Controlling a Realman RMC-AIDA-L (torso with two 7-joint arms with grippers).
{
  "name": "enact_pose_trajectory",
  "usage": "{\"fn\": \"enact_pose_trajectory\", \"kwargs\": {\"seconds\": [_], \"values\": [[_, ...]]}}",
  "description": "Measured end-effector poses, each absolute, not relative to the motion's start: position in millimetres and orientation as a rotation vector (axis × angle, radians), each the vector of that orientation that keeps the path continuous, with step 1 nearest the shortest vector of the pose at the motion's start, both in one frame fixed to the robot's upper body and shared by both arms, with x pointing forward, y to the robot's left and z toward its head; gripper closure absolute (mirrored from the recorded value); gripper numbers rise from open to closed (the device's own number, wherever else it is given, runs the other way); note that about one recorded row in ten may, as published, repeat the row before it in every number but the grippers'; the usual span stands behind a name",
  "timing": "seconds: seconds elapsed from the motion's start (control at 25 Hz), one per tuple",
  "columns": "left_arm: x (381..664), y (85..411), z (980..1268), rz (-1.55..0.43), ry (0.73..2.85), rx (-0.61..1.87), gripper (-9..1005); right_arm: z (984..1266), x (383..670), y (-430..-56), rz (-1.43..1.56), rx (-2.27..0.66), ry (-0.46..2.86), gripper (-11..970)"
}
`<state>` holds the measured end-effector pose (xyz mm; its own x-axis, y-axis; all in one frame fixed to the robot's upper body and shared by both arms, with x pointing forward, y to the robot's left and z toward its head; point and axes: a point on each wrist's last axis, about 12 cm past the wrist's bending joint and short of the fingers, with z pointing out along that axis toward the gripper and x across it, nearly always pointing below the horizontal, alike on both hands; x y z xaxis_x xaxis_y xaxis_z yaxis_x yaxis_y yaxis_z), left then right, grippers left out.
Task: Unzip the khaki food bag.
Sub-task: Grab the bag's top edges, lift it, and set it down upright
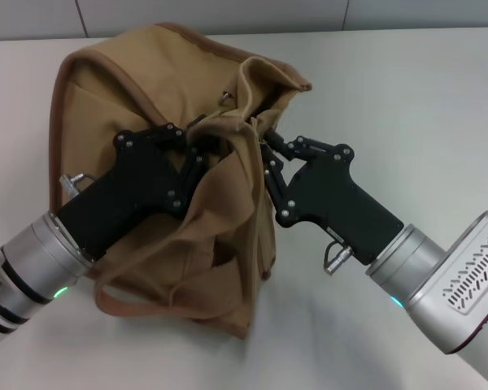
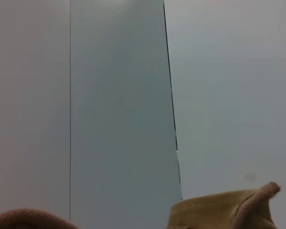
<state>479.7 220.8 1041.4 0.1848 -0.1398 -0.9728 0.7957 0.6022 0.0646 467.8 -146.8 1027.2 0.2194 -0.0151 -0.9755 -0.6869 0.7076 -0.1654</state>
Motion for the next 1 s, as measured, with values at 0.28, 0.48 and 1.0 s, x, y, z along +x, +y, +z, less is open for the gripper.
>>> {"fn": "enact_pose_trajectory", "kwargs": {"seconds": [0.28,0.48,1.0], "values": [[479,221,1041,-0.734,1.213,0.664,928,1028,466,-144,0.528,-0.706,1.262,859],[479,221,1042,-0.735,1.204,0.658,927,1027,467,-144,0.523,-0.71,1.265,931],[476,230,1052,-0.707,1.131,0.511,927,1023,466,-151,0.5,-0.702,1.287,956]]}}
